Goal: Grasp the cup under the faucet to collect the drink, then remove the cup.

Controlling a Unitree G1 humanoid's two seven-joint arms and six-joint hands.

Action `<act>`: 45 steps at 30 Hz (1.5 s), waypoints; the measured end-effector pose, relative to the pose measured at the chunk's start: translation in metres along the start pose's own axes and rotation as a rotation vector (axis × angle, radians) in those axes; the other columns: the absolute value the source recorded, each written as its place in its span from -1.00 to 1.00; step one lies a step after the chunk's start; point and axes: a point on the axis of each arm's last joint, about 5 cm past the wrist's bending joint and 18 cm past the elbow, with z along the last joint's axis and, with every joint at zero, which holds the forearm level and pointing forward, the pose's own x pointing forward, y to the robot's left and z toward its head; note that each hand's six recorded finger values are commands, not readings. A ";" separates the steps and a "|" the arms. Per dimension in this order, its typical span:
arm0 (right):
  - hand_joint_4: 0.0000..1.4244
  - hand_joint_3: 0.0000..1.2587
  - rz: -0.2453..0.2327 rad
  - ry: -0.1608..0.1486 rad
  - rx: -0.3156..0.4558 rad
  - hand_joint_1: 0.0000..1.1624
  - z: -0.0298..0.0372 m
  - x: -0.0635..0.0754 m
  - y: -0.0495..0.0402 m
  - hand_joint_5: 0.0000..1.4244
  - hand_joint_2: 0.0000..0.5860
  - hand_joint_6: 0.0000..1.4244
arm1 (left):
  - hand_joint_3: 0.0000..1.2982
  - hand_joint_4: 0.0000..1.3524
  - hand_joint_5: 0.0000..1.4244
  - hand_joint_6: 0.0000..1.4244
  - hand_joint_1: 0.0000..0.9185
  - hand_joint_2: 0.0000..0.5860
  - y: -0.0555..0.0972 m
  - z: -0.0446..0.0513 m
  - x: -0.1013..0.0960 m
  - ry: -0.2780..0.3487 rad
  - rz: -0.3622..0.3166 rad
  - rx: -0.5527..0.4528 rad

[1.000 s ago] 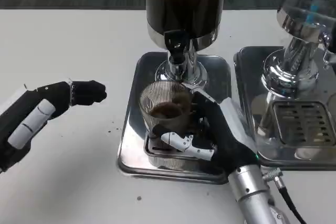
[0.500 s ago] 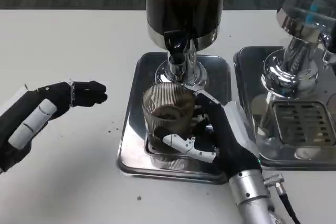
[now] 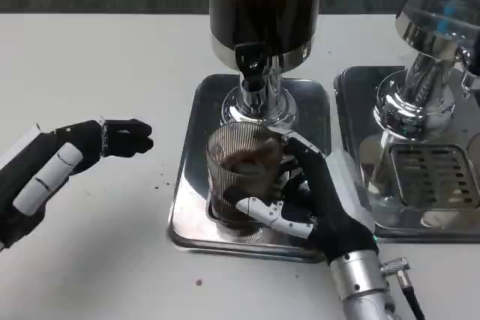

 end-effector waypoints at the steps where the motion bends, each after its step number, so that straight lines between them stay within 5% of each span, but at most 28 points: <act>1: -0.22 -0.26 -0.002 -0.001 0.000 0.03 -0.0003 0.000 0.0002 -0.08 -0.24 0.28 | -0.37 -0.42 -0.53 -0.60 -1.00 -0.29 0.000 -0.0002 0.000 0.001 0.000 -0.001; 16: -0.16 -0.20 -0.051 -0.010 -0.016 0.05 -0.0044 -0.009 0.0021 -0.02 -0.22 0.36 | -0.37 -0.41 -0.53 -0.59 -1.00 -0.28 0.000 -0.0008 0.000 0.005 0.001 -0.005; 33: -0.12 -0.17 -0.087 -0.003 -0.038 0.03 -0.0092 -0.016 -0.0071 0.01 -0.19 0.42 | -0.38 -0.41 -0.52 -0.58 -1.00 -0.27 -0.002 -0.0027 0.002 0.018 -0.017 -0.012; 45: -0.11 -0.14 -0.114 -0.021 -0.030 0.02 -0.0060 -0.015 -0.0104 0.03 -0.19 0.44 | -0.39 -0.41 -0.51 -0.57 -1.00 -0.26 -0.003 -0.0027 0.005 0.027 -0.031 -0.008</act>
